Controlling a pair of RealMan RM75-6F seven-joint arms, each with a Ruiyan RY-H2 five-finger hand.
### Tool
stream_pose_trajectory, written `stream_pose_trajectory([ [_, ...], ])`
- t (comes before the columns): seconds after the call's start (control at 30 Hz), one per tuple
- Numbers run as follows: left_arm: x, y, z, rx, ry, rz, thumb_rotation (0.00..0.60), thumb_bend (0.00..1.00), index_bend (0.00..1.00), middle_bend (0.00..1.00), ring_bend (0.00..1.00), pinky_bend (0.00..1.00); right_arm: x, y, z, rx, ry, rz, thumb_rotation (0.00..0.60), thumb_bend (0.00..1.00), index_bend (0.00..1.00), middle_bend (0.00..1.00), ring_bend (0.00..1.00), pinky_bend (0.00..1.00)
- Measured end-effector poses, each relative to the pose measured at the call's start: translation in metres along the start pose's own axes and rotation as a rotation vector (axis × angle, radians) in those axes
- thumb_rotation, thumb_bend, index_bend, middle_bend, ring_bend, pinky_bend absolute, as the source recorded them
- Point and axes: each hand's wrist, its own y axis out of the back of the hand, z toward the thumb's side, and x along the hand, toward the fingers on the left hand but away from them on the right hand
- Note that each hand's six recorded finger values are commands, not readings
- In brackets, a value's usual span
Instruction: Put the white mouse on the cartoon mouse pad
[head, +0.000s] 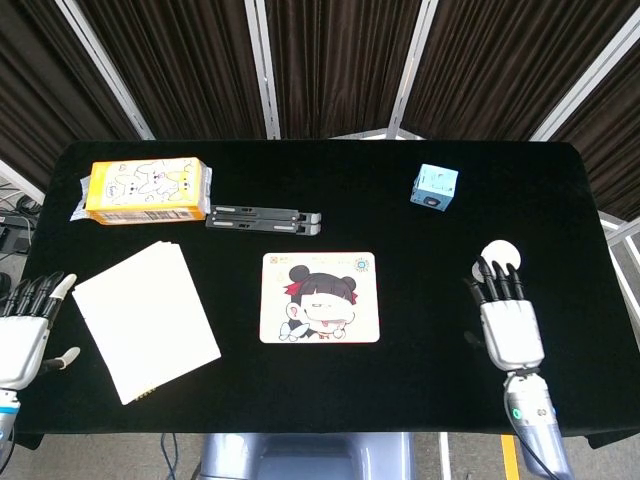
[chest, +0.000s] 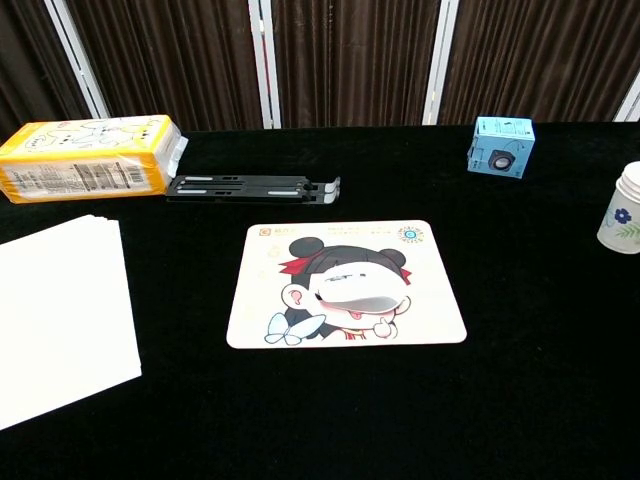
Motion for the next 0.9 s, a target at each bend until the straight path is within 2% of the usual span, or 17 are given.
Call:
stream_pose_trajectory([
  [0.2, 0.021, 0.006, 0.026, 0.016, -0.063, -0.023, 0.600, 0.16, 0.00, 0.00, 0.00, 0.00, 0.003, 0.000, -0.018, -0.045, -0.024, -0.021, 0.600, 0.07, 0.20, 0.00, 0.00, 0.00],
  [0.5, 0.070, 0.013, 0.073, 0.088, -0.134, -0.065, 0.600, 0.16, 0.00, 0.00, 0.00, 0.00, -0.001, 0.008, -0.016, -0.052, -0.004, -0.069, 0.600, 0.07, 0.20, 0.00, 0.00, 0.00],
  [0.67, 0.095, 0.005, 0.106, 0.085, -0.163, -0.103, 0.600, 0.16, 0.00, 0.00, 0.00, 0.00, -0.002, 0.014, -0.015, -0.088, -0.004, -0.100, 0.600, 0.08, 0.20, 0.00, 0.00, 0.00],
  [0.9, 0.126, -0.020, 0.174, 0.069, -0.238, -0.154, 0.600, 0.16, 0.00, 0.00, 0.00, 0.00, -0.003, 0.023, -0.013, -0.117, 0.003, -0.130, 0.600, 0.08, 0.20, 0.00, 0.00, 0.00],
])
